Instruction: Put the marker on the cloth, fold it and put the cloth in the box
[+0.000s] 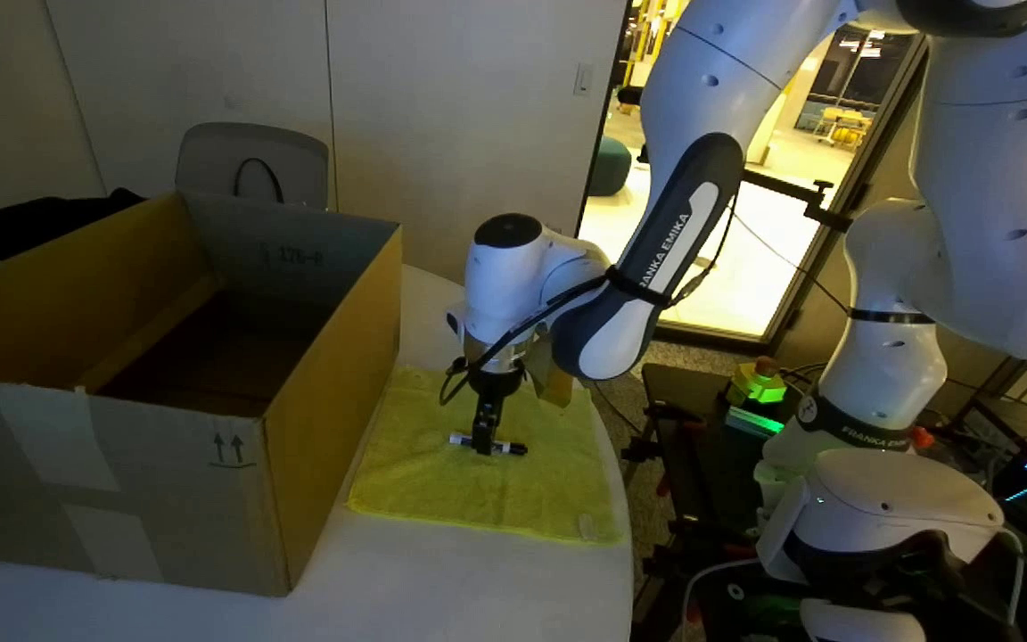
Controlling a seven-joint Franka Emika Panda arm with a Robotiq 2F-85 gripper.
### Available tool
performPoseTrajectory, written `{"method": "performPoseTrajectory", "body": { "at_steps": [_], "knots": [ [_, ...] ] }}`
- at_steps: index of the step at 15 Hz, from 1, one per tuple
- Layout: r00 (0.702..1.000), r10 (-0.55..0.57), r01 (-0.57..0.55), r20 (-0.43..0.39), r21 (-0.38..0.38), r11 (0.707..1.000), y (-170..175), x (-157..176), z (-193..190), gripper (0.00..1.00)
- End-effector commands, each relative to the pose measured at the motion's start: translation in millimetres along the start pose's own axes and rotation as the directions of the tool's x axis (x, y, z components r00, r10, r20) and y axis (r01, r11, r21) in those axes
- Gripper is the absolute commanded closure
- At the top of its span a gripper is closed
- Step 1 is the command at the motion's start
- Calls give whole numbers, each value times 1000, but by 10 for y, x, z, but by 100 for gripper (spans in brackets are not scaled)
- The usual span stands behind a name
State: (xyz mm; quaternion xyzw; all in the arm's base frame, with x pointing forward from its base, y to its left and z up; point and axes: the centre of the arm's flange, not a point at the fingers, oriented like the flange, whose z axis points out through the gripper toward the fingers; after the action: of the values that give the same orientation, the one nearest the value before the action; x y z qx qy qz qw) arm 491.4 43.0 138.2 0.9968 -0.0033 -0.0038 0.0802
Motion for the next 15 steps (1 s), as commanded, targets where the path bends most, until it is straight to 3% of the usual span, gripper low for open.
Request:
{"method": "performPoseTrajectory", "body": {
  "at_steps": [1, 8, 15],
  "knots": [
    [997, -30, 32, -67, 36, 999, -193, -173, -269, 0],
    [990, -119, 128, -76, 132, 983, -881, -347, -143, 0],
    [987, -160, 162, -26, 144, 976, -1081, -451, 85, 0]
  ]
}}
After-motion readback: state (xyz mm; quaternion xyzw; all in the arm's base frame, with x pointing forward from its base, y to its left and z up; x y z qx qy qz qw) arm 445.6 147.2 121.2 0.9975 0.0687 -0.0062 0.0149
